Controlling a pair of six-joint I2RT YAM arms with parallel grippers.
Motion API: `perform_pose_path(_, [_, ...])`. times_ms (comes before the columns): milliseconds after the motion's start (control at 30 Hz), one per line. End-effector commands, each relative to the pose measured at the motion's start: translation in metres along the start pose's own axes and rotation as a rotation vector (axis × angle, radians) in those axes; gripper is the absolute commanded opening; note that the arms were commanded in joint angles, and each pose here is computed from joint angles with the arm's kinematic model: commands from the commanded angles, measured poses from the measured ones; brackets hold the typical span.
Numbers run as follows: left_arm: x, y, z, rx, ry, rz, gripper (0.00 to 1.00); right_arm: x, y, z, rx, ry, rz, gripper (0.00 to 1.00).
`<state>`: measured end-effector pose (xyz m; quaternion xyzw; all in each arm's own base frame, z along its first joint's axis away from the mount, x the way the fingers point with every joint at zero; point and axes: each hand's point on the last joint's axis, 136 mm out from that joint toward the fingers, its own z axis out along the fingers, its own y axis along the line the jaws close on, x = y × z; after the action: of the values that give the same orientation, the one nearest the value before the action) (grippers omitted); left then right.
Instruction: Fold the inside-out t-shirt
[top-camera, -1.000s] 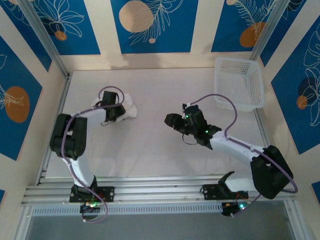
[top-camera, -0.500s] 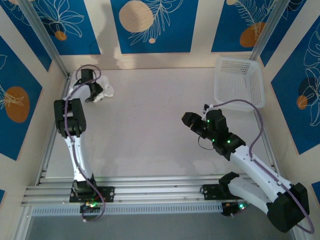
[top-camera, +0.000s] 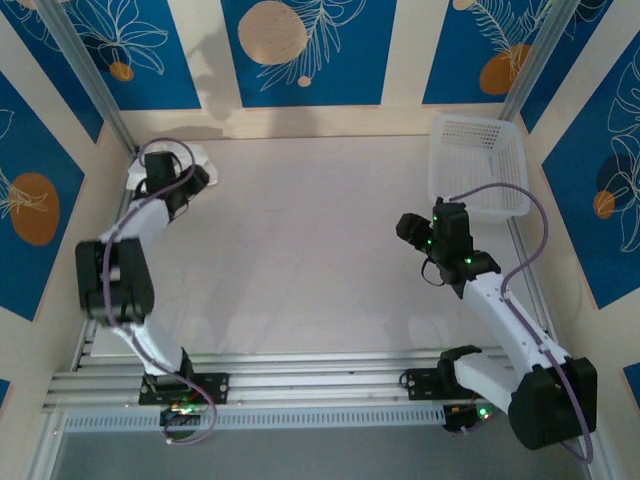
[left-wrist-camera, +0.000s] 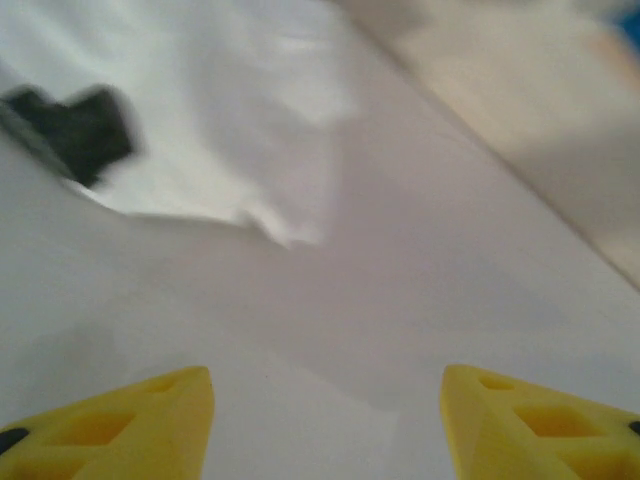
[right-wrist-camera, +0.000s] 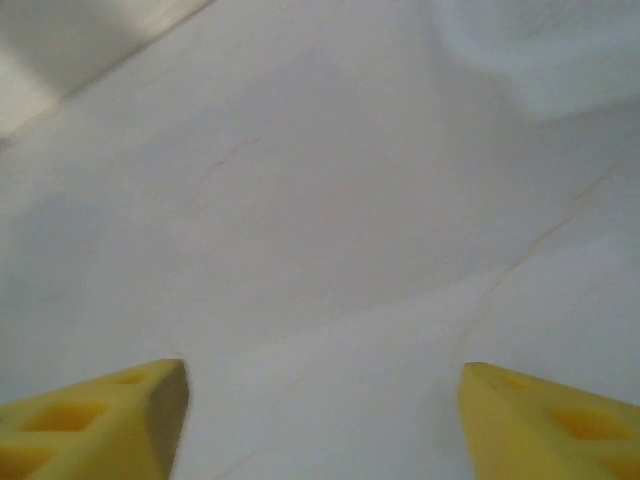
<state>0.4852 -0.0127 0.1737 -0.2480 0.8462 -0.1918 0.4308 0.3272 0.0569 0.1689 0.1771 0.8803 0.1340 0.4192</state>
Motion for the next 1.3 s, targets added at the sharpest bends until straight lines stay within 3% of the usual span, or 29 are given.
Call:
perform_pose_path(0, [0.03, -0.054, -0.045, 0.109, -0.094, 0.213, 0.64, -0.025, -0.034, 0.013, 0.191, -0.112, -0.245, 0.83])
perform_pose_path(67, [0.066, -0.064, -0.065, 0.094, -0.136, 0.394, 0.69, -0.024, -0.047, 0.031, 0.231, -0.141, -0.351, 0.84])
perform_pose_path(167, [0.097, -0.058, -0.091, 0.06, -0.235, 0.576, 0.74, -0.014, -0.058, 0.059, 0.176, -0.163, -0.386, 0.84])
perform_pose_path(233, [0.101, -0.045, -0.102, 0.045, -0.305, 0.636, 0.84, -0.013, -0.057, 0.073, 0.1, -0.21, -0.375, 0.84])
perform_pose_path(300, [0.097, -0.022, -0.11, -0.059, -0.342, 0.701, 0.86, -0.022, -0.053, 0.081, 0.055, -0.284, -0.379, 0.85])
perform_pose_path(367, [0.091, -0.001, -0.118, -0.177, -0.364, 0.75, 0.87, -0.017, -0.051, 0.088, -0.012, -0.28, -0.355, 0.85])
perform_pose_path(433, [0.087, 0.017, -0.124, -0.238, -0.4, 0.758, 0.9, -0.008, -0.054, 0.095, -0.061, -0.347, -0.362, 0.87])
perform_pose_path(533, [0.095, 0.042, -0.118, -0.198, -0.387, 0.719, 0.99, -0.002, -0.049, 0.09, -0.104, -0.327, -0.379, 0.91])
perform_pose_path(600, [0.096, 0.06, -0.111, -0.162, -0.411, 0.668, 0.99, -0.007, -0.057, 0.091, -0.052, -0.33, -0.345, 1.0])
perform_pose_path(667, [0.091, 0.076, -0.1, -0.156, -0.416, 0.623, 0.99, -0.01, -0.062, 0.092, -0.005, -0.339, -0.338, 0.99])
perform_pose_path(867, [0.095, 0.065, -0.04, -0.021, -0.358, 0.693, 0.99, -0.01, -0.062, 0.093, 0.005, -0.332, -0.339, 0.99])
perform_pose_path(900, [0.104, 0.069, -0.031, -0.031, -0.293, 0.707, 0.99, -0.01, -0.062, 0.093, 0.003, -0.332, -0.338, 0.99])
perform_pose_path(933, [0.105, 0.072, -0.029, -0.063, -0.213, 0.7, 0.99, -0.01, -0.062, 0.093, 0.003, -0.331, -0.338, 0.99])
perform_pose_path(967, [0.096, 0.065, -0.028, -0.053, -0.278, 0.706, 0.99, -0.01, -0.062, 0.093, 0.004, -0.333, -0.337, 0.99])
perform_pose_path(1267, [0.106, 0.058, -0.025, -0.004, -0.211, 0.74, 0.99, -0.01, -0.061, 0.093, 0.001, -0.332, -0.339, 0.99])
